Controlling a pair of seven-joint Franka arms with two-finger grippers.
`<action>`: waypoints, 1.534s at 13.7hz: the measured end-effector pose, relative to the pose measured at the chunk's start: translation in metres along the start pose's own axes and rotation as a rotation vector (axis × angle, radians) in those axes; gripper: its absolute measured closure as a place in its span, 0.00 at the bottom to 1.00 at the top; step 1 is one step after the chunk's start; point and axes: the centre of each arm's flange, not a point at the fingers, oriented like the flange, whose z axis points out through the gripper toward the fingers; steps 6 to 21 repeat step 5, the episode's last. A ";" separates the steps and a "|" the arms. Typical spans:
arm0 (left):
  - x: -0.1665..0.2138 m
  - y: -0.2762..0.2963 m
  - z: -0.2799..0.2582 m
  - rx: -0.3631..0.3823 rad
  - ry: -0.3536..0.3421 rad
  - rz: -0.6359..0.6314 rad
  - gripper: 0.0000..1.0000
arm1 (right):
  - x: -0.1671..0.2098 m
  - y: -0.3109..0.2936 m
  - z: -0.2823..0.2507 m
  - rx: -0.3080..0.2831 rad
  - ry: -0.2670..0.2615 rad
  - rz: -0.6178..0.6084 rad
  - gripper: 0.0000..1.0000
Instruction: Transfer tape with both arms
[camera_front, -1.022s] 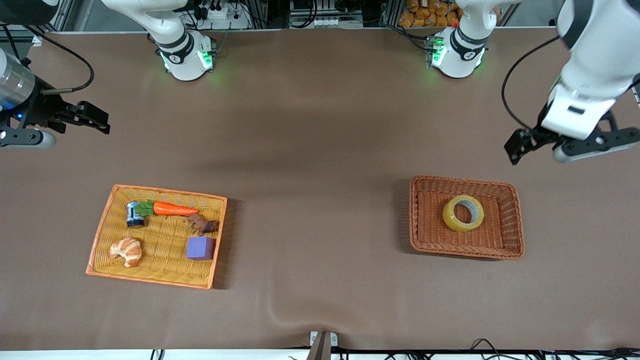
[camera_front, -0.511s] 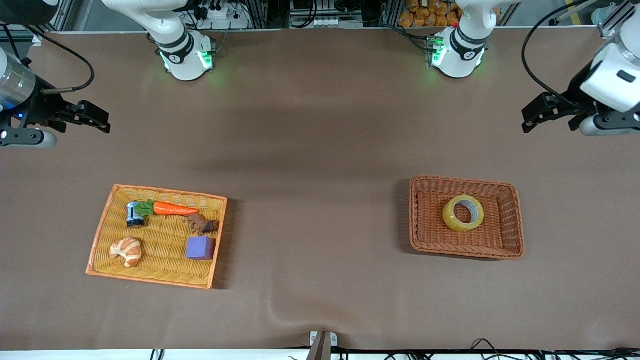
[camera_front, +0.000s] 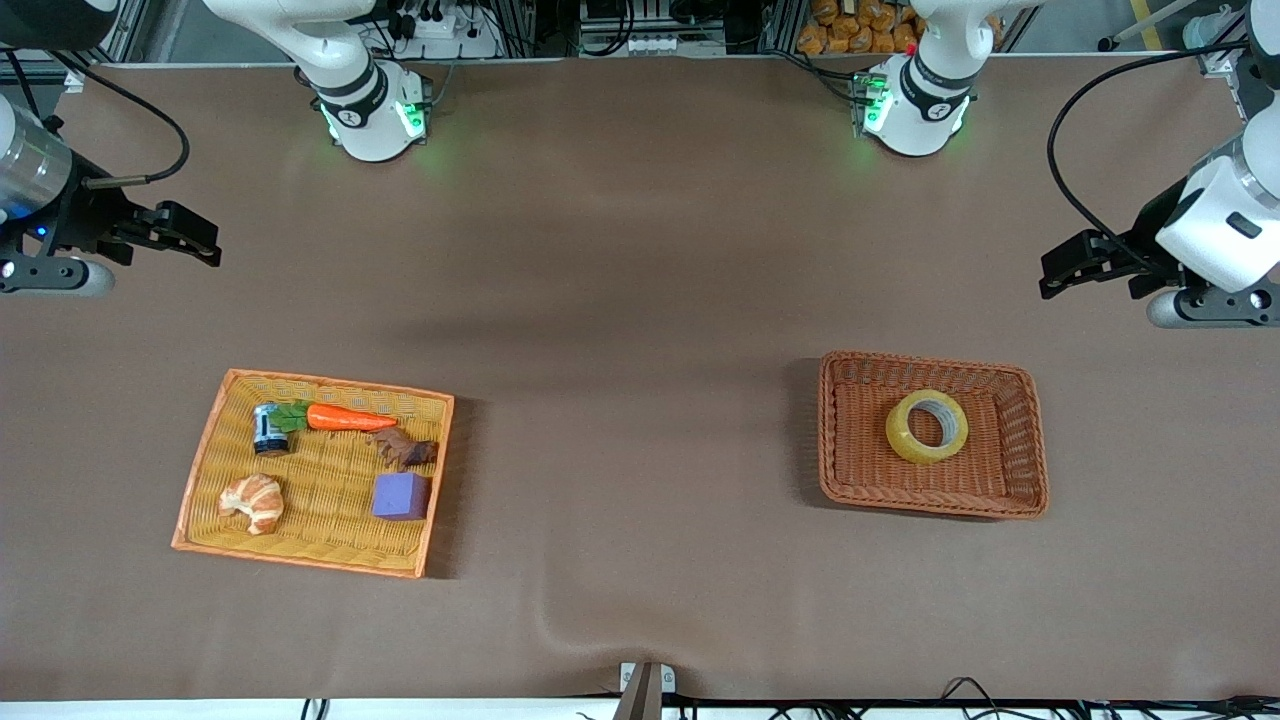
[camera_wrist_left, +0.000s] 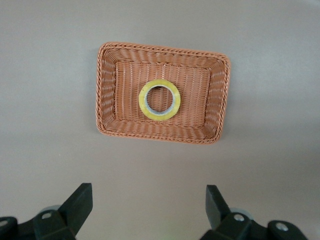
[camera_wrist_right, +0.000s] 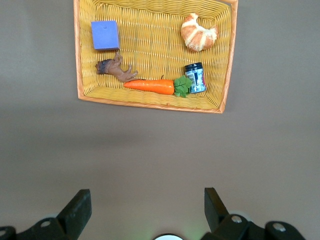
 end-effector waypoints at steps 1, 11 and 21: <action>0.000 0.000 -0.002 0.000 0.002 0.007 0.00 | -0.001 0.000 -0.001 0.000 0.002 -0.001 0.00; 0.000 -0.001 -0.003 0.002 0.003 0.007 0.00 | -0.002 -0.003 -0.002 0.000 0.005 -0.005 0.00; 0.000 -0.001 -0.003 0.002 0.003 0.007 0.00 | -0.002 -0.003 -0.002 0.000 0.005 -0.005 0.00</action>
